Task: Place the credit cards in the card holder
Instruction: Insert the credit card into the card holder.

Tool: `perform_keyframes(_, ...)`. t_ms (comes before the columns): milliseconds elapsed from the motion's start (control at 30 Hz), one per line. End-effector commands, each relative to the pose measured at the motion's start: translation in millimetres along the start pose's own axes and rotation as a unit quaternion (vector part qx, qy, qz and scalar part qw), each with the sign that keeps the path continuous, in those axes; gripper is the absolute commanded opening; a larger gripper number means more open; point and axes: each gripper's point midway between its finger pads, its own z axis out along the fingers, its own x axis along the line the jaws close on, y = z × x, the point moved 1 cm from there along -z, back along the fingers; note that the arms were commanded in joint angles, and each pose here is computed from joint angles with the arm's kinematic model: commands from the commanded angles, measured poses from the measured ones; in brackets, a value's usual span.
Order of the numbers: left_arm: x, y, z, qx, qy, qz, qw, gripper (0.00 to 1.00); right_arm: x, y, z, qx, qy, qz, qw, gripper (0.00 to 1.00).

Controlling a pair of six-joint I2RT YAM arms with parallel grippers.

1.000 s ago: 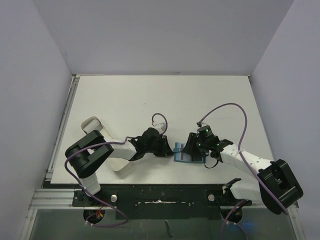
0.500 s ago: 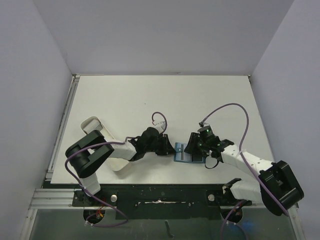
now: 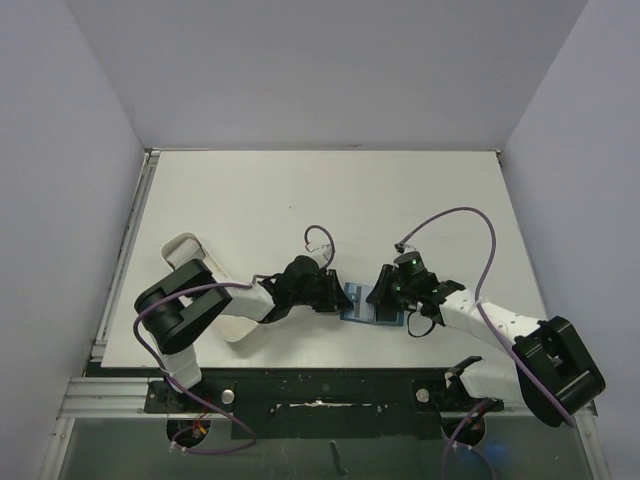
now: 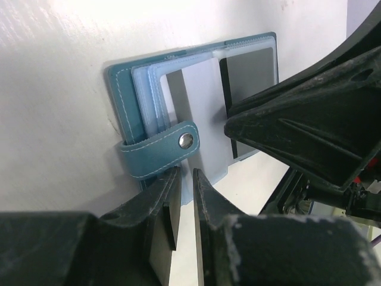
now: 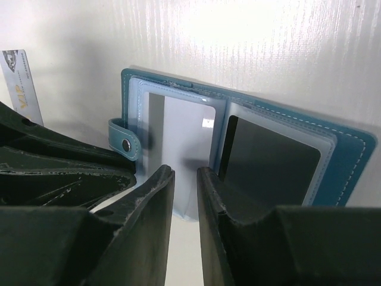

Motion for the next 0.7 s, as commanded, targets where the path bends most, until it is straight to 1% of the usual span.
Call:
perform_keyframes(0,-16,2,1,-0.016,-0.029,0.003,0.999,0.14,10,5,1,-0.018,0.025,0.001,1.000,0.24)
perform_keyframes(133,-16,2,-1,-0.023,-0.032,-0.006,0.999,0.14,5,5,-1,-0.022,0.017,0.000,1.000,0.24)
perform_keyframes(200,-17,5,-3,-0.030,-0.027,-0.006,0.999,0.17,5,6,-4,-0.028,0.017,0.000,0.999,0.25)
perform_keyframes(333,-16,9,-7,-0.038,-0.018,-0.003,0.999,0.24,6,6,-8,-0.032,0.020,0.001,0.999,0.31)
perform_keyframes(567,-24,15,-7,-0.051,-0.032,-0.002,0.998,0.30,3,3,-3,-0.024,0.013,0.001,1.000,0.29)
perform_keyframes(667,-25,15,-4,-0.051,-0.042,-0.004,0.998,0.32,2,2,-3,-0.026,0.014,0.005,1.000,0.31)
